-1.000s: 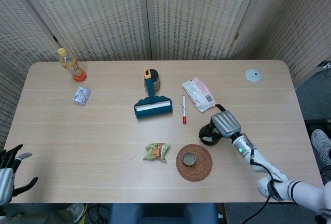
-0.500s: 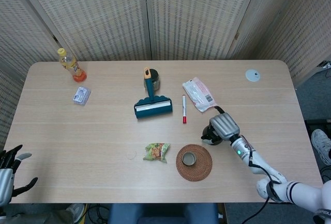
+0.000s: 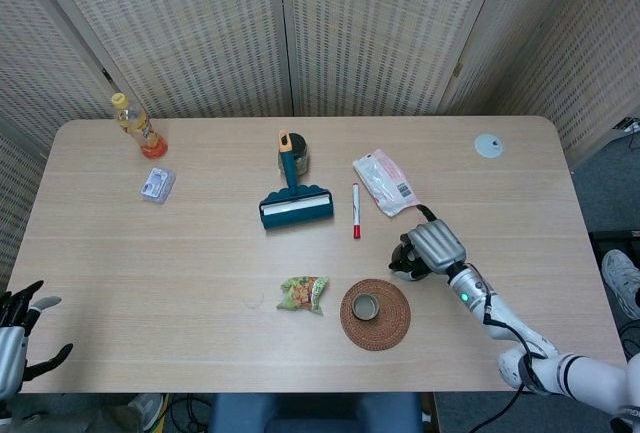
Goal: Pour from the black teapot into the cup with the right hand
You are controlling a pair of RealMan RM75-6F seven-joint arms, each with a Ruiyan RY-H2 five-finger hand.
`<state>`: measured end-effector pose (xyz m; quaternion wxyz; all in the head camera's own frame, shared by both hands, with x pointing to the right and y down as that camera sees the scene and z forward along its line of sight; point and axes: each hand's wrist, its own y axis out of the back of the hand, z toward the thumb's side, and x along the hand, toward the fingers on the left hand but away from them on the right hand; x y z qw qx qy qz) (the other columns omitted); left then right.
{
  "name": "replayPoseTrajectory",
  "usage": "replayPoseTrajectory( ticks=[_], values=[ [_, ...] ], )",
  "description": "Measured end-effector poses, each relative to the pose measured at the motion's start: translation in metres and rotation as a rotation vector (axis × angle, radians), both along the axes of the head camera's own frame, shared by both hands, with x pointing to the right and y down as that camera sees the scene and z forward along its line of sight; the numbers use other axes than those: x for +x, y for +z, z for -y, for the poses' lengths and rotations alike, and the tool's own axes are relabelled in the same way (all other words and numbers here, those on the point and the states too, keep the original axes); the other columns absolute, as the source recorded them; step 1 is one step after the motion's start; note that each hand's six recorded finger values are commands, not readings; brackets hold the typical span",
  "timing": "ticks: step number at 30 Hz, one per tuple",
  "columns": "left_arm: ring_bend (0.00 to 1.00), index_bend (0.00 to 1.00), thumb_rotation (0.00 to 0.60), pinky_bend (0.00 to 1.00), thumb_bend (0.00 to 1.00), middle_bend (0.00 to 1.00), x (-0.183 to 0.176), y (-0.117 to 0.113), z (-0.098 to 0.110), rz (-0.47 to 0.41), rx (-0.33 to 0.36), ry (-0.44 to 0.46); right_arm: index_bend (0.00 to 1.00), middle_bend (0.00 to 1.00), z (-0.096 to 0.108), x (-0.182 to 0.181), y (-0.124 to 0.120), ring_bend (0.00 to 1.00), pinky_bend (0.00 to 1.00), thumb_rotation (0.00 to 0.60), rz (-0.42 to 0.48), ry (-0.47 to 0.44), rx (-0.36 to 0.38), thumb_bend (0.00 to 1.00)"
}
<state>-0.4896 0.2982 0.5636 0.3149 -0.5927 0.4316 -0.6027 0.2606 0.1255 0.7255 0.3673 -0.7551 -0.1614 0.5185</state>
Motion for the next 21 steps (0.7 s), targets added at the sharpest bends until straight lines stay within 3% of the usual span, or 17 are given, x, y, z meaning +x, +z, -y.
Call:
replayPoseTrajectory(
  ticks=[4,11,17,19,21],
  values=[
    [0.12,0.28,0.6,0.04,0.18,0.1,0.0,0.0,0.0,-0.001,0.002,0.0,0.43,0.44,0.0,0.0,-0.002,0.36,0.06,0.362,0.002,0.001,-0.001,0.0],
    [0.12,0.28,0.6,0.04,0.18,0.1,0.0,-0.001,0.001,-0.002,0.006,0.001,0.14,0.14,0.001,-0.002,-0.008,0.06,0.03,0.355,0.012,-0.004,0.027,0.0],
    [0.12,0.28,0.6,0.04,0.18,0.1,0.0,-0.002,0.003,-0.004,0.011,0.004,0.06,0.09,0.004,-0.003,-0.019,0.01,0.02,0.359,0.029,-0.001,0.073,0.0],
    [0.12,0.28,0.6,0.04,0.18,0.1,0.001,-0.002,0.004,-0.004,0.014,0.006,0.06,0.11,0.005,-0.001,-0.023,0.01,0.02,0.445,0.031,0.005,0.09,0.0],
    [0.12,0.28,0.6,0.04,0.18,0.1,0.001,-0.002,0.005,-0.005,0.015,0.007,0.06,0.16,0.007,0.001,-0.029,0.02,0.03,0.589,0.025,0.009,0.121,0.0]
  ],
)
